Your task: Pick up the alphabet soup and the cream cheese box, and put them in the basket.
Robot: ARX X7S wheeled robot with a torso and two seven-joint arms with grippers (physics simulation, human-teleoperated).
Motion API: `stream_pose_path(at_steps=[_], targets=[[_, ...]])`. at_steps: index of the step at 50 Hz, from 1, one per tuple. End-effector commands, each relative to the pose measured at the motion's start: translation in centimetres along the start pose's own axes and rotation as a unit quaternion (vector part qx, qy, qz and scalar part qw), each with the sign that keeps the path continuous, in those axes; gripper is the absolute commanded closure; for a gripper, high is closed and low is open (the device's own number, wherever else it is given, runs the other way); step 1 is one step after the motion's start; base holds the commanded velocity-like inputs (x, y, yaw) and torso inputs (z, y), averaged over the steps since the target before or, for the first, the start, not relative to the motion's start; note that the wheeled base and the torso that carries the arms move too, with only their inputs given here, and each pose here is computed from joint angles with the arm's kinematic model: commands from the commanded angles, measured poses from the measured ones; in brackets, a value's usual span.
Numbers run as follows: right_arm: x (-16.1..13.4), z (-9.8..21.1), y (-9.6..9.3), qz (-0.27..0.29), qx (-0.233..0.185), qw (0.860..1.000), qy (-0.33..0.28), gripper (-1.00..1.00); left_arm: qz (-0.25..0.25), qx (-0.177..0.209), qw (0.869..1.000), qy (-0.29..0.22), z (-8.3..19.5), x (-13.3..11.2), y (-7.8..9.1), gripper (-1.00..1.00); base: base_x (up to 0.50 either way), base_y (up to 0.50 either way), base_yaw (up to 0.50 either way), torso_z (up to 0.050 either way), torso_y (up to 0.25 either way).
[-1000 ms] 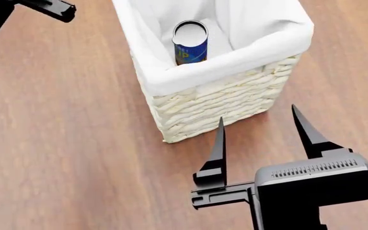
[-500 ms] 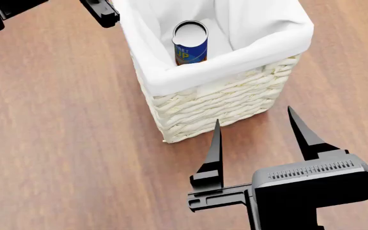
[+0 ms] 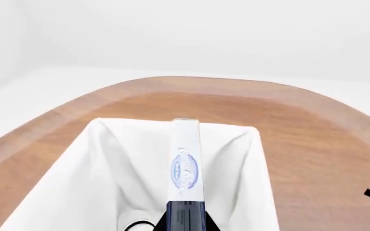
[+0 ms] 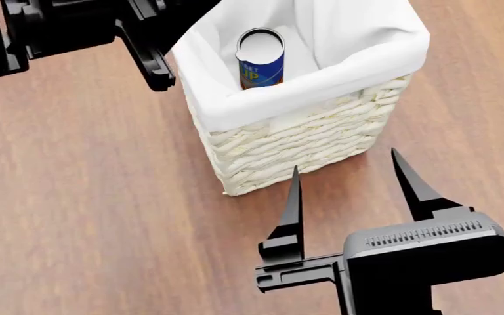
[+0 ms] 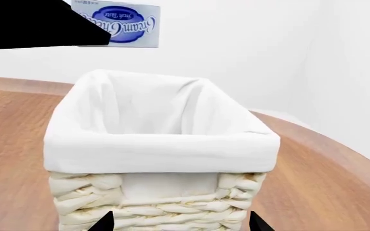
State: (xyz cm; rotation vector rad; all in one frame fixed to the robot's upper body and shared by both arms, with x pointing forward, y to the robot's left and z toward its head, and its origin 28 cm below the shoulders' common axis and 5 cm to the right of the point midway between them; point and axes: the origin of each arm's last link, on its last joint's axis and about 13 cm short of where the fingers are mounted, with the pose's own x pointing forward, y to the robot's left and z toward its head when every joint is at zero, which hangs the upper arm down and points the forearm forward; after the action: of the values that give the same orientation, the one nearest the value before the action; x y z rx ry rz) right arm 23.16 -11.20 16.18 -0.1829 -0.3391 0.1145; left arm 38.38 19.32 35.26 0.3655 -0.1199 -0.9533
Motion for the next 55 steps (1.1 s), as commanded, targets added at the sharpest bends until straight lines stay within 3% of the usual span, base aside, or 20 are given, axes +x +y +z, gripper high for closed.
stream_pose_path(at_steps=[1,46,47,55], targets=[[0.0,0.0,0.0,0.001,0.001,1.0,0.001,-1.0,-0.014,-0.019,1.0,0.005,-0.5,0.4,0.3,1.0,0.0,0.0,0.0,0.0,0.0],[-0.1,0.1,0.1,0.005,0.003,1.0,0.006,-1.0,-0.016,-0.037,0.999,0.025,-2.2,1.3,0.6,1.0,0.0,0.0,0.0,0.0,0.0],[-0.1,0.0,0.1,0.005,0.003,1.0,0.006,-1.0,-0.014,-0.037,0.999,0.025,-2.1,1.3,0.6,-1.0,0.0,0.0,0.0,0.0,0.0],[-0.2,-0.3,0.2,0.008,0.003,1.0,0.007,-1.0,-0.014,-0.043,0.999,0.022,-2.1,1.2,0.6,-1.0,0.0,0.0,0.0,0.0,0.001]])
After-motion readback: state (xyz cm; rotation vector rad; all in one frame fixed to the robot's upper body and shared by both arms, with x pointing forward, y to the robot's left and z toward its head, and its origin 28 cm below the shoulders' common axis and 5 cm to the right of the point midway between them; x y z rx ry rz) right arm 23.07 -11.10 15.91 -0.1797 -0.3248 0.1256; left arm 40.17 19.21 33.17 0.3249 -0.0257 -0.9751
